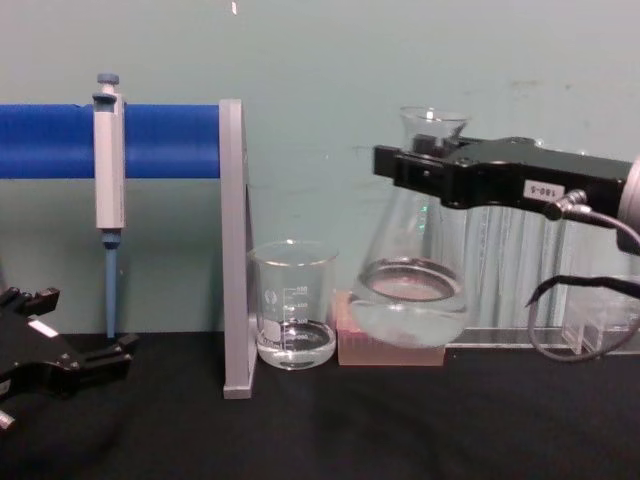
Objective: Grasp the erlenmeyer flask with one hand, shake it three times, then place it back.
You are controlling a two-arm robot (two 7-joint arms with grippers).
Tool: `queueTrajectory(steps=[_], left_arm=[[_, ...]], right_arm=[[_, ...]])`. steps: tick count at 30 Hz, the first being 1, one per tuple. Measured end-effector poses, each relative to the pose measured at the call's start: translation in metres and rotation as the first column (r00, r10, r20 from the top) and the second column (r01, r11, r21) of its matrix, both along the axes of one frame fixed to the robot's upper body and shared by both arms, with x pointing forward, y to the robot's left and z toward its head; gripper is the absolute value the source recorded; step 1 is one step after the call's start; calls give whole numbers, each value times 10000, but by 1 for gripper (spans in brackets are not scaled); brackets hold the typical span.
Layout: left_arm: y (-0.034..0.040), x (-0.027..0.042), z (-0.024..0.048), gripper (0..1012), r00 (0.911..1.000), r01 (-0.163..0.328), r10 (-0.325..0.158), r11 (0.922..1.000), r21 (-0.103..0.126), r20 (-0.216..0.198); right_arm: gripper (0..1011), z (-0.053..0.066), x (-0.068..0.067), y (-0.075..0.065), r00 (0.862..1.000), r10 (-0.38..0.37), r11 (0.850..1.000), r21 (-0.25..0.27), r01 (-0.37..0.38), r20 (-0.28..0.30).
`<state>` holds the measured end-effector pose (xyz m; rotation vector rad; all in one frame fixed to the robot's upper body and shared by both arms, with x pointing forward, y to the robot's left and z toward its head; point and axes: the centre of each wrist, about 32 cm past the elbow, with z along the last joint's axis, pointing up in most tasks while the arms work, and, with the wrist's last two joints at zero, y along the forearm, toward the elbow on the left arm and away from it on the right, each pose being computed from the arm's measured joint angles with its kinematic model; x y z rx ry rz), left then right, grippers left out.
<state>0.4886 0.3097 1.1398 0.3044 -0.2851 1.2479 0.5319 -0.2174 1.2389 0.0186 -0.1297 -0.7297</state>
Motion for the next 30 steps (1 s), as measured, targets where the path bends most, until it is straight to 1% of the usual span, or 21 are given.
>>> queueTrajectory(steps=[1,2,5,6,7,8,10,11,13,14,21,23,25,30], left_arm=[[0,0,0,1001,10000,0,0,10000,0,0],[0,0,0,1001,10000,0,0,10000,0,-1],[0,0,0,1001,10000,0,0,10000,0,0],[0,0,0,1001,10000,0,0,10000,0,0],[0,0,0,1001,10000,-1,1,10000,0,0],[0,0,0,1001,10000,0,0,10000,0,0],[0,0,0,1001,10000,0,0,10000,0,0],[0,0,0,1001,10000,0,0,10000,0,0],[0,0,0,1001,10000,0,0,10000,0,-1],[0,0,0,1001,10000,-1,1,10000,0,0],[0,0,0,1001,10000,0,0,10000,0,-1],[0,0,0,1001,10000,0,0,10000,0,0],[0,0,0,1001,10000,0,0,10000,0,0],[0,0,0,1001,10000,0,0,10000,0,1]], right_arm=[[449,-5,-2,1,9999,-153,9999,2,153,-2],[449,-14,-4,2,9983,-574,9983,16,574,-5],[449,-27,-4,5,9929,-1187,9929,49,1187,-35],[449,-34,-4,8,9876,-1566,9876,74,1567,-52],[449,-37,-3,8,9846,-1746,9846,88,1746,-58],[449,-42,0,7,9776,-2104,9775,101,2105,-70],[449,-45,3,5,9706,-2404,9706,111,2405,-89],[449,-51,6,8,9635,-2674,9635,127,2676,-109],[449,-57,10,7,9556,-2943,9556,137,2945,-119],[449,-64,12,6,9475,-3196,9474,135,3197,-119],[449,-81,26,12,9190,-3939,9189,145,3942,-189],[449,-82,25,14,9166,-3992,9166,145,3995,-197],[449,-83,25,11,9109,-4120,9109,135,4123,-213],[449,-82,26,13,9081,-4182,9081,117,4185,-221]])
